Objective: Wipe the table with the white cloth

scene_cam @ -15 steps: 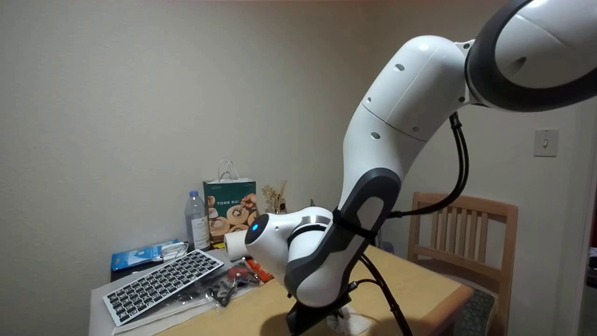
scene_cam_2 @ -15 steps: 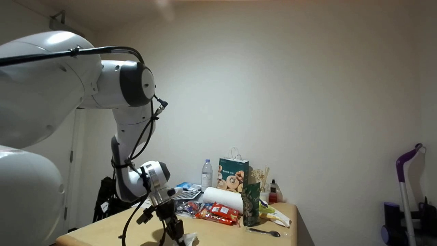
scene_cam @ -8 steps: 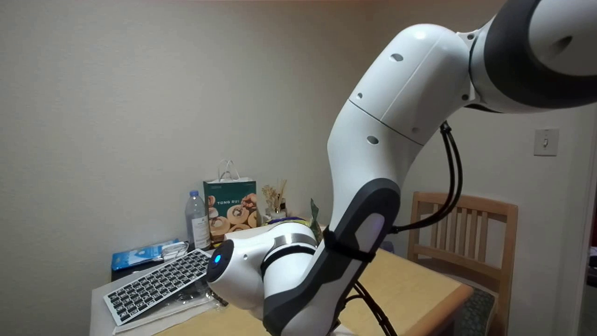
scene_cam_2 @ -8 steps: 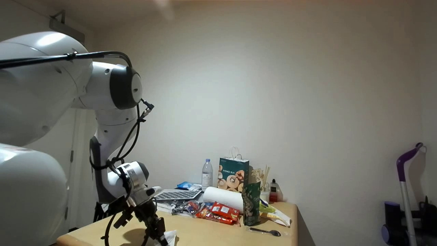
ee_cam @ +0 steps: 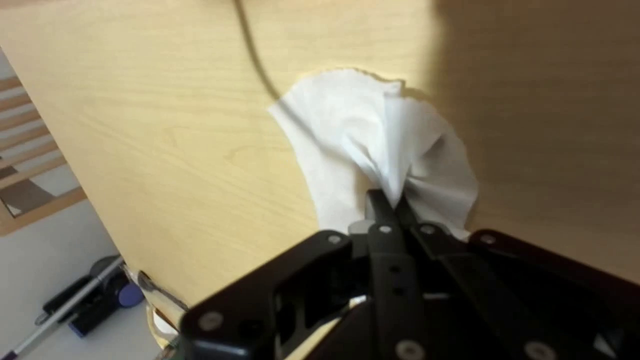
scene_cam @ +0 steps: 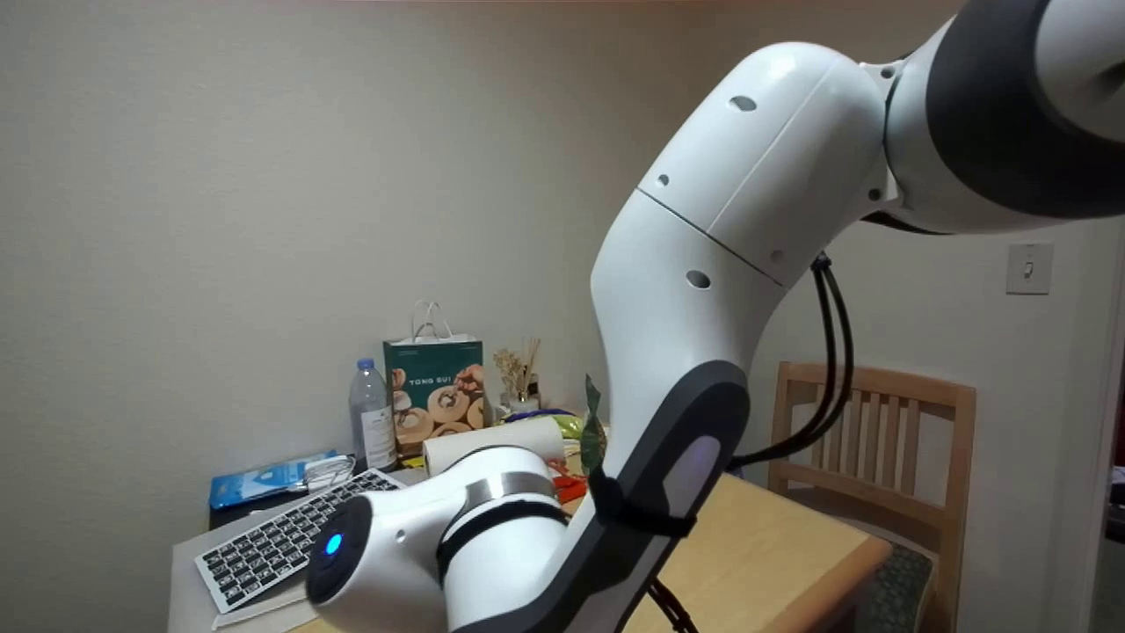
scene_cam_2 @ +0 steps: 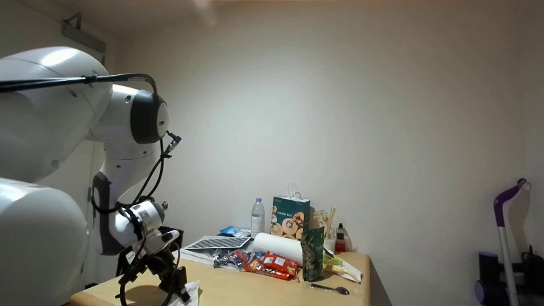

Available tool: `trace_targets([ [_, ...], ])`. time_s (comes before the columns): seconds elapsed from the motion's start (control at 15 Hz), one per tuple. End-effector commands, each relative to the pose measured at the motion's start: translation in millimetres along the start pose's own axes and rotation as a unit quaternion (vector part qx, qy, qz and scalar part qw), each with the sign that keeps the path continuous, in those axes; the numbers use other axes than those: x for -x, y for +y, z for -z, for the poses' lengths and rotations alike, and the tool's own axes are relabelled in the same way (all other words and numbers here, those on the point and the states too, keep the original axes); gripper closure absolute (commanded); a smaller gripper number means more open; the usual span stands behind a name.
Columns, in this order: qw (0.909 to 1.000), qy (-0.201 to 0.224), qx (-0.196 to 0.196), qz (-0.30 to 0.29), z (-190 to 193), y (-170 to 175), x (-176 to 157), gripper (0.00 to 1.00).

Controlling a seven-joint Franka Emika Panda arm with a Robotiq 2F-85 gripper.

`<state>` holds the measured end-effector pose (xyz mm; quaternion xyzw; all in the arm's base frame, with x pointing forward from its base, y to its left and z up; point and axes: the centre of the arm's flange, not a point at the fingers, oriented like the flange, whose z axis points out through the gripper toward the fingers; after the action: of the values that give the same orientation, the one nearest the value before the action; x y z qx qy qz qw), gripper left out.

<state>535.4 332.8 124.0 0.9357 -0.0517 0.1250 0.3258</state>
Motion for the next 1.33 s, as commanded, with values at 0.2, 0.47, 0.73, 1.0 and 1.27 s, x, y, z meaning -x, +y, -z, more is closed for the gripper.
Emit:
trace_targets([
  [0.2, 0.9998, 0.012, -0.004, 0.012, 14, -17, 6, 1.0],
  [0.47, 0.9957, -0.038, 0.0, -0.084, -37, 41, -30, 1.0],
  [0.73, 0.9803, -0.094, 0.021, -0.172, -108, 118, -49, 1.0],
  [1.0, 0.9827, -0.088, 0.032, -0.16, -115, 118, -68, 0.98],
  [1.27, 0.9722, -0.126, 0.055, -0.189, -126, 115, -77, 1.0],
])
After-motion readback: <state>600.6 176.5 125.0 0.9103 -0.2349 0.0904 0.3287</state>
